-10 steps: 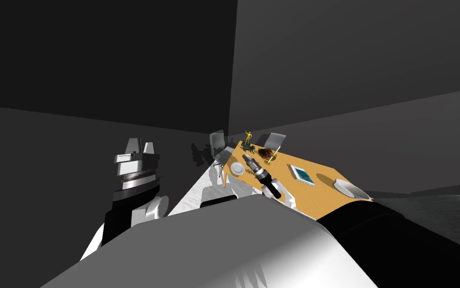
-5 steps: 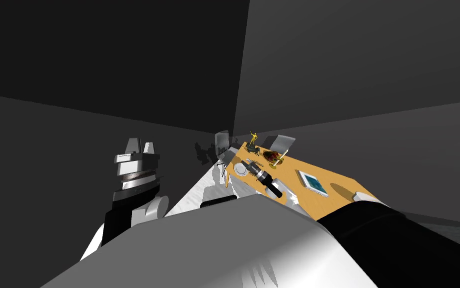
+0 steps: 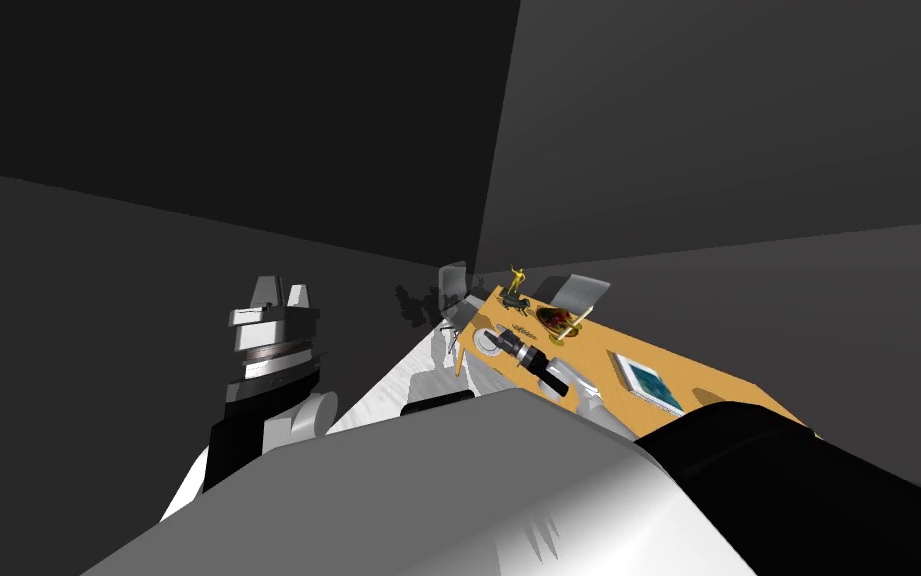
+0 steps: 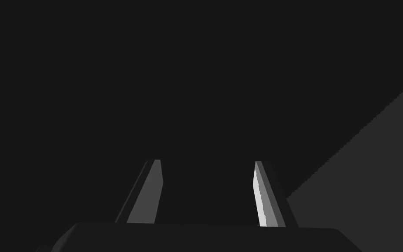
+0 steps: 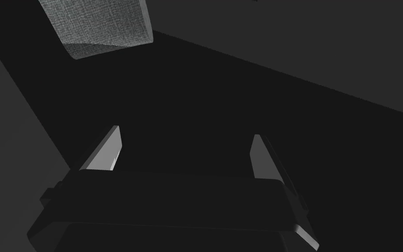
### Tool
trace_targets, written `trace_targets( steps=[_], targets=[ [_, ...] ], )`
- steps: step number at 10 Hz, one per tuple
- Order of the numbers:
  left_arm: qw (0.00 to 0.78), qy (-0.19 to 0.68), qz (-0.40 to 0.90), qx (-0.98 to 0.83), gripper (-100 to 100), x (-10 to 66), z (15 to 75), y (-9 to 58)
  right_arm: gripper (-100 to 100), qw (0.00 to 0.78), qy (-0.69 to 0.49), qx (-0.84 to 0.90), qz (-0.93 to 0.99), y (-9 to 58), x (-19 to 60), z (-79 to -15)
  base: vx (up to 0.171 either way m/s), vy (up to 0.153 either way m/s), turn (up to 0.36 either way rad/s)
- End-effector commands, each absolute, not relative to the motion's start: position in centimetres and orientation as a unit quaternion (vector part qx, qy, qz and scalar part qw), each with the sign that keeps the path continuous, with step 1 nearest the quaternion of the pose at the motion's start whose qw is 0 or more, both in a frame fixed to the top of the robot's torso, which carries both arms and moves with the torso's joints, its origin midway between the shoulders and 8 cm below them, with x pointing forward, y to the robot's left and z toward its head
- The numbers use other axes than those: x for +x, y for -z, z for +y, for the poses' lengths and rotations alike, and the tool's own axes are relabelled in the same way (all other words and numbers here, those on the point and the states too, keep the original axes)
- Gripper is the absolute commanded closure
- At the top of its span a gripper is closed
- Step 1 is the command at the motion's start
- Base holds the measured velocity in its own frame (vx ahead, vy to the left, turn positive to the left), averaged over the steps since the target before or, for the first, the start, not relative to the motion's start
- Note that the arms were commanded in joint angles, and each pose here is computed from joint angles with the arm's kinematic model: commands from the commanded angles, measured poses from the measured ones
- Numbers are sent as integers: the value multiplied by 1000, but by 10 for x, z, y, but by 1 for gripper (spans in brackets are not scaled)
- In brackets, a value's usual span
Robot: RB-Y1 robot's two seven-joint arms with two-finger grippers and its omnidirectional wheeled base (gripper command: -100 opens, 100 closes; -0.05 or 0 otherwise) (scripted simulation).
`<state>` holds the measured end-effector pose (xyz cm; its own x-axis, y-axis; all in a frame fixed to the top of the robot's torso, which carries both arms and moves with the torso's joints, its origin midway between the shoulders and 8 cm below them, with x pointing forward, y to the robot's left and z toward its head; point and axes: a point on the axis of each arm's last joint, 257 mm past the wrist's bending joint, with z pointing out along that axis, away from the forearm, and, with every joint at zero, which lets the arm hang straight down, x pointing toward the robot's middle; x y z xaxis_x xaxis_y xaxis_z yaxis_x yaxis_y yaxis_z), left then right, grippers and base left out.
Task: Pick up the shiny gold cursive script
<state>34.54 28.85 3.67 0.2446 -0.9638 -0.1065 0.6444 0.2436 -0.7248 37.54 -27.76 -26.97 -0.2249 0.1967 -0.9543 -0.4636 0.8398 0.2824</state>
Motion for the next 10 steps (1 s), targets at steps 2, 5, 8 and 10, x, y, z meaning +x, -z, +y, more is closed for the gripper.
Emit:
trace_targets(
  steps=[2, 5, 8, 10],
  targets=[
    [736, 546, 282, -283, 0, 345, 289, -37, -100, 594, -239, -120, 759, 297, 370, -293, 5, -1, 73],
    [736, 546, 282, -283, 0, 345, 289, -37, -100, 546, -186, -166, 800, 345, 353, -327, 18, -4, 187],
    [736, 546, 282, -283, 0, 345, 289, -37, -100, 499, -143, -214, 827, 380, 333, -356, 4, 16, 123],
    [736, 546, 282, -283, 0, 345, 289, -37, -100, 473, -121, -235, 840, 397, 321, -375, 11, 17, 86]
  ],
)
